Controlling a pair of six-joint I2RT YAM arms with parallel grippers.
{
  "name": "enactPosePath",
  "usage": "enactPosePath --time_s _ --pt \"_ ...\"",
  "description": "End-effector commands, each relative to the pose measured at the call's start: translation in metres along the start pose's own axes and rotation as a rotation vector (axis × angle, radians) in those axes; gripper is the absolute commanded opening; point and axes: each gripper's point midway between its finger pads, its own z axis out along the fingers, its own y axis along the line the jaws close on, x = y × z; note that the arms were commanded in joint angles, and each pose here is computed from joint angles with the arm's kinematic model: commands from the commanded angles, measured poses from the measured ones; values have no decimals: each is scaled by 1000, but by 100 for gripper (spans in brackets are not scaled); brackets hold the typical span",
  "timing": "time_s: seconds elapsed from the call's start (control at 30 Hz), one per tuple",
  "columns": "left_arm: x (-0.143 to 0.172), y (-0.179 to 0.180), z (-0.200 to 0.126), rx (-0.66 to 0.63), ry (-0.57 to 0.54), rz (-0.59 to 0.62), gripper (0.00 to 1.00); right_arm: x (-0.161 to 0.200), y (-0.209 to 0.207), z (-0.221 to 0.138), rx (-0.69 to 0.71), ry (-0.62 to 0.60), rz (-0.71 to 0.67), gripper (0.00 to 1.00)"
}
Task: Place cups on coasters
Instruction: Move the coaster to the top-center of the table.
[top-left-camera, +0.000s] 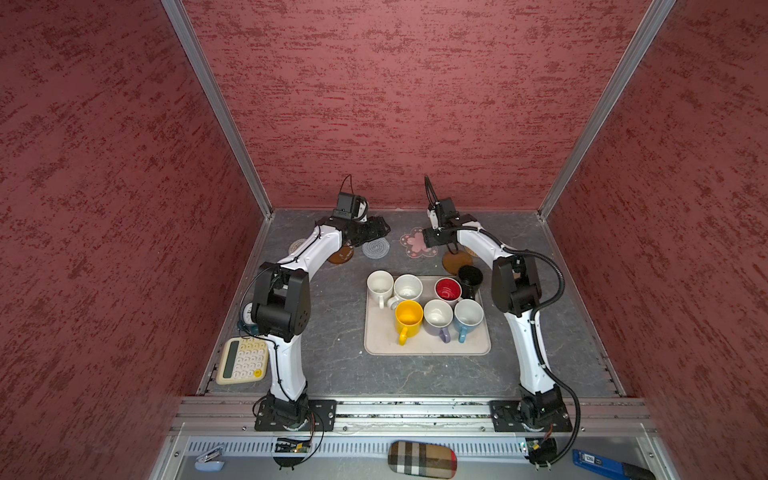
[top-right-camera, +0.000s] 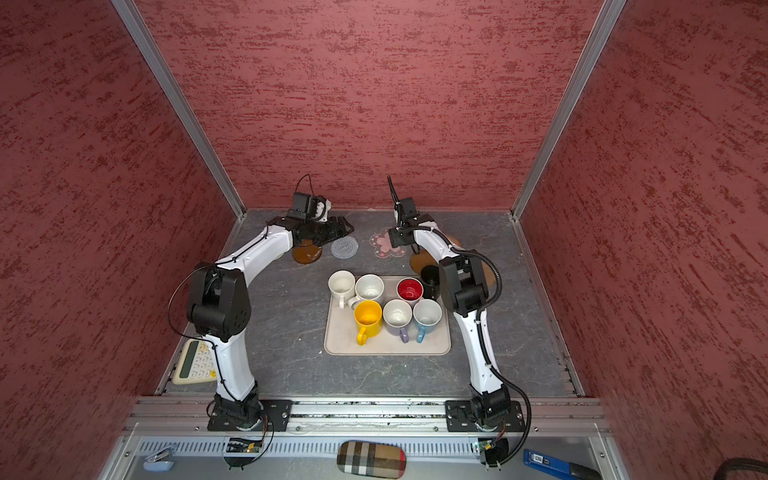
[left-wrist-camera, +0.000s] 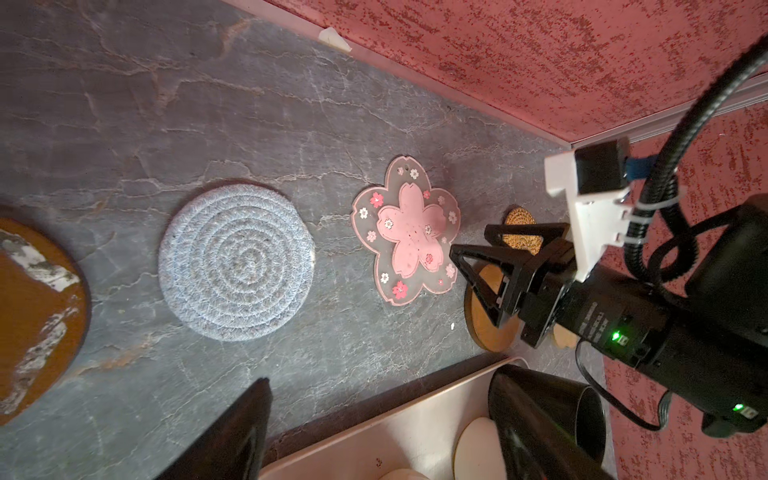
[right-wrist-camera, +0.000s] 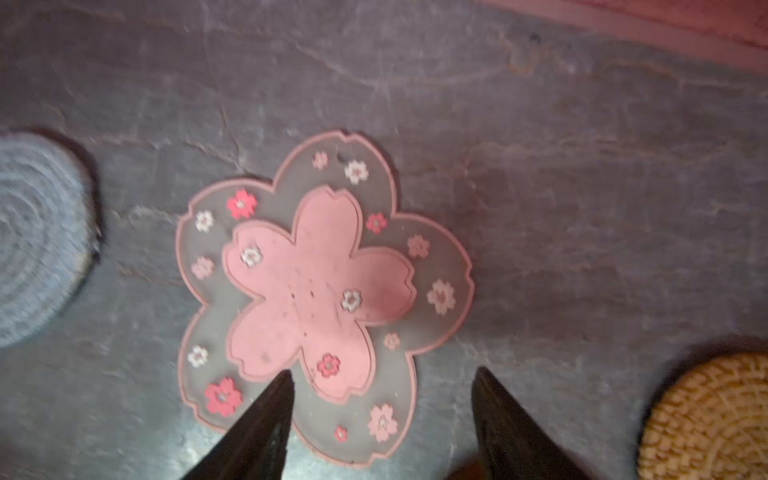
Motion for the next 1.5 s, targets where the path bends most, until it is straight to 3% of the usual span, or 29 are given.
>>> enactPosePath --time_s 0.0,0.13,0.3,0.5,1.03,1.17,1.33,1.47 --pt "-6 -3 -2 -4 -21 16 84 7 1 21 0 45 26 78" --pt "-4 -2 1 -9 -11 20 84 5 -2 41 12 40 39 86" --pt "-2 -1 4 -13 -4 24 84 6 1 54 -4 26 58 83" --pt "0 -2 8 -10 5 28 84 30 7 65 -13 92 30 81" --pt "-6 -3 9 -9 -8 27 84 73 33 43 -128 141 -42 78" --pt "-8 -6 6 -5 -15 30 84 51 32 32 -117 87 -30 80" --pt "-16 -17 -4 9 -38 47 84 -9 30 -10 -84 -27 -15 86" --pt "-20 -26 -9 15 -56 73 84 -30 28 -38 -77 -39 32 89"
